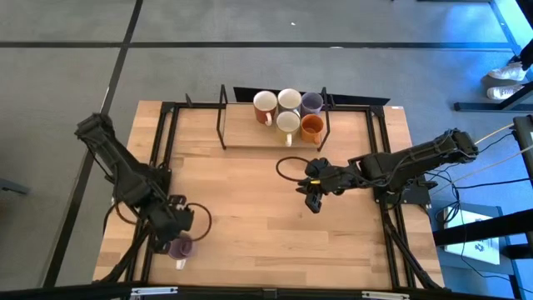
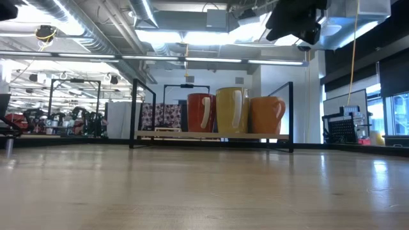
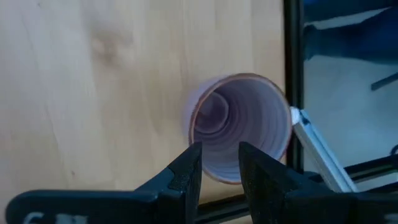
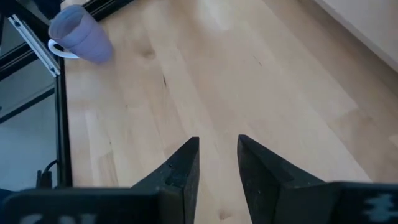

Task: Place coffee mugs
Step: Put the purple mug on the shelf aligned with the orange mug

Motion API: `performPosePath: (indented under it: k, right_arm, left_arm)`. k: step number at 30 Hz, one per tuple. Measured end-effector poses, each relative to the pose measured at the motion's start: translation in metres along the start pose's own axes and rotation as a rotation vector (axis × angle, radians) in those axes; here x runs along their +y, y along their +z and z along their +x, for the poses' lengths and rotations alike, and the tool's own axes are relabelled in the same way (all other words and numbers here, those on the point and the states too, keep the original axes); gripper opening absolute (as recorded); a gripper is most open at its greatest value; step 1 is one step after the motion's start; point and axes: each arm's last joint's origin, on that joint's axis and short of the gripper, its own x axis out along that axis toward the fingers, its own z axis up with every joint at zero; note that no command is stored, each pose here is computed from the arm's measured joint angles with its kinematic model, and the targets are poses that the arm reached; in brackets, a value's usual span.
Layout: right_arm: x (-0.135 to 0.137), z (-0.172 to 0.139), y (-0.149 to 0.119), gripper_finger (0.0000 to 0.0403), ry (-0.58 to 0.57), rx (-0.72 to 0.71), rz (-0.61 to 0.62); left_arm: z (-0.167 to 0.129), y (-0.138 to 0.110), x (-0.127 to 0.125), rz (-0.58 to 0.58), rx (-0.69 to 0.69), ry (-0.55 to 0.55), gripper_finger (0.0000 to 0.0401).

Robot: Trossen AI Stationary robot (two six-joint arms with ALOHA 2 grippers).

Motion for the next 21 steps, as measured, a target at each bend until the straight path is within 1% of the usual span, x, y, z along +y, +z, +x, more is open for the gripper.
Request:
performPosePath:
  k: [4, 10, 15, 21]
  right_arm:
    - [0.0, 0.0, 0.0, 0.0097, -0.001, 0.001, 0.003]
    - [-0.001, 0.0, -0.001, 0.0097, -0.011, 0.014, -0.004]
    - [-0.002, 0.0, -0.002, 0.0097, -0.02, 0.025, -0.007]
    - [-0.003, 0.0, -0.003, 0.0097, -0.025, 0.03, -0.019]
  left_arm:
    - [0.017, 0.0, -0.005, 0.008, 0.046, 0.056, 0.01]
    - [0.035, 0.004, -0.006, 0.005, 0.062, 0.151, 0.01]
    - [0.045, 0.008, -0.007, 0.001, 0.08, 0.17, 0.01]
    - [0.061, 0.01, -0.008, 0.001, 0.12, 0.221, 0.0099]
